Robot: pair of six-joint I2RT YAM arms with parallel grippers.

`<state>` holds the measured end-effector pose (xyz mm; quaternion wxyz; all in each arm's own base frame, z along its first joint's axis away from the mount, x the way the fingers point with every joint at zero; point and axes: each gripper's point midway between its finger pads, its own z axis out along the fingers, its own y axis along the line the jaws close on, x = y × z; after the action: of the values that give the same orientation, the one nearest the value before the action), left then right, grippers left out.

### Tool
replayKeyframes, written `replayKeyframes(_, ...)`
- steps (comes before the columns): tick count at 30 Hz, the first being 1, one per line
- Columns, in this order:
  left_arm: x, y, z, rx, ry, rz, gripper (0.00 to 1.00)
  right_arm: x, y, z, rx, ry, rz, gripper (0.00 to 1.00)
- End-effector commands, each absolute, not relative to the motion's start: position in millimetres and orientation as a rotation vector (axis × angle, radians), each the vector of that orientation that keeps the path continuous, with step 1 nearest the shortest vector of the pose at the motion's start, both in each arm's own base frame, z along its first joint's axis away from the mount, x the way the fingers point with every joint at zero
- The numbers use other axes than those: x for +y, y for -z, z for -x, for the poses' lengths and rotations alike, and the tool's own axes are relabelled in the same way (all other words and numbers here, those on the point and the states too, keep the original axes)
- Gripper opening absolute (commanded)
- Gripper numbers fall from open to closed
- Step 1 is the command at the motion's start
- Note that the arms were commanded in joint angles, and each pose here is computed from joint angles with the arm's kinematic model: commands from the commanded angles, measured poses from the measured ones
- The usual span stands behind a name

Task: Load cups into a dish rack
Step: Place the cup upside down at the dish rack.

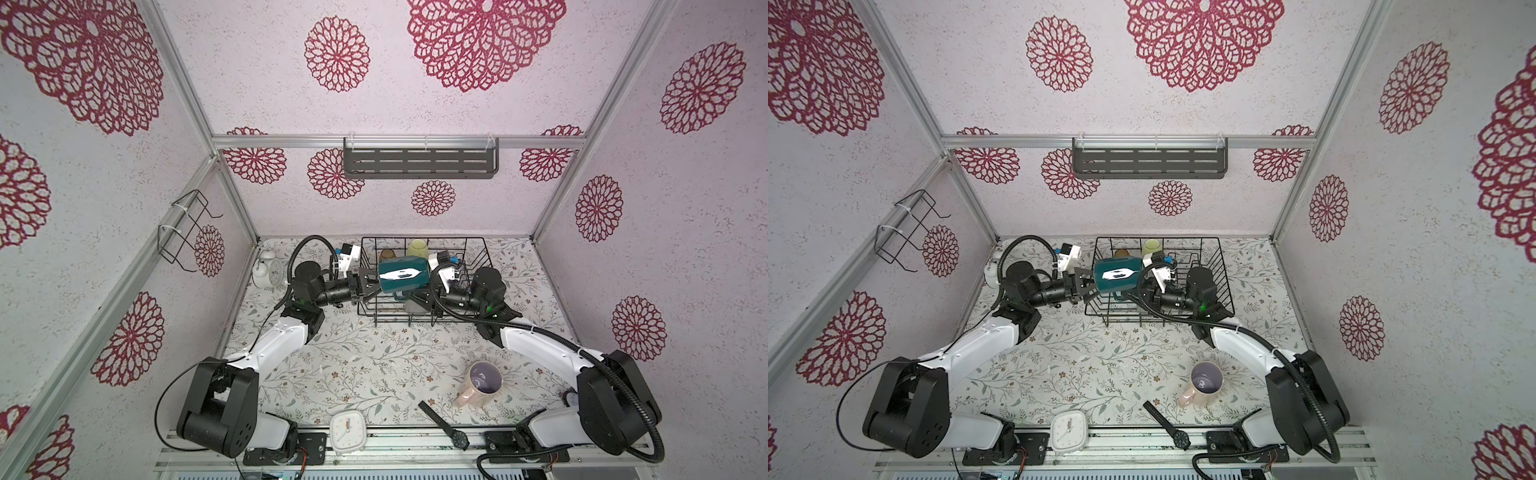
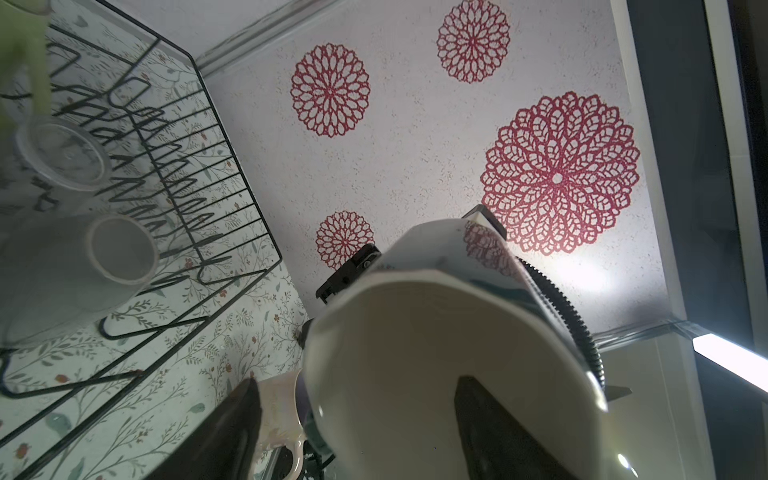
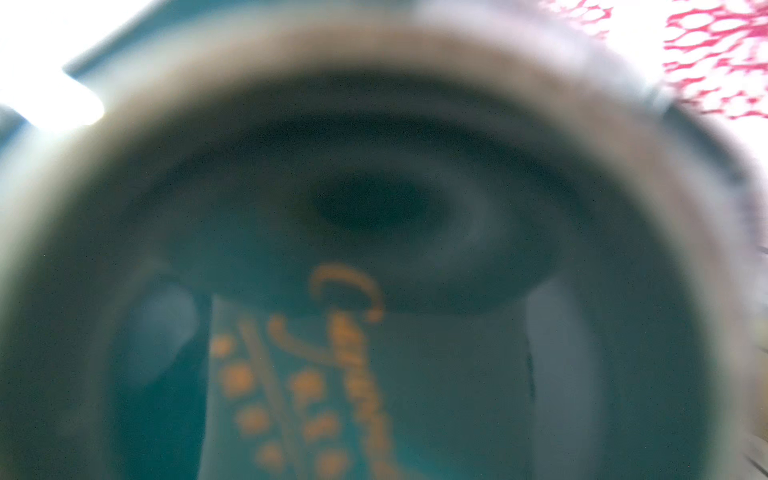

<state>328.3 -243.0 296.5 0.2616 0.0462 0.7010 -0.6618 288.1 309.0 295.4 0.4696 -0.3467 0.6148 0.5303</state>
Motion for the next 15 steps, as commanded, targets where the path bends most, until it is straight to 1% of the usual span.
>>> replayKeyframes(1, -216, -290, -339, 1.915, 1.653, -0.043, 0.79, 298, -336, -306, 1.39, -1.095, 0.831, 0.0)
replayKeyframes(6, -162, -276, -351, 1.968, 1.379, 0.133, 0.81, 296, -307, -338, 1.578, -0.939, 0.812, 0.0)
replayKeyframes(8, -135, -267, -352, 2.017, 1.16, 0.209, 0.82, 297, -297, -348, 1.653, -0.893, 0.797, 0.0)
replayKeyframes(11, -97, -261, -348, 2.069, 0.828, 0.289, 0.89, 302, -283, -359, 1.758, -0.814, 0.811, 0.0)
replayKeyframes(13, -71, -258, -342, 2.079, 0.649, 0.357, 0.95, 307, -273, -365, 1.821, -0.764, 0.833, 0.0)
replayKeyframes(15, -49, -253, -337, 2.086, 0.497, 0.422, 0.98, 312, -265, -371, 1.878, -0.714, 0.848, 0.0)
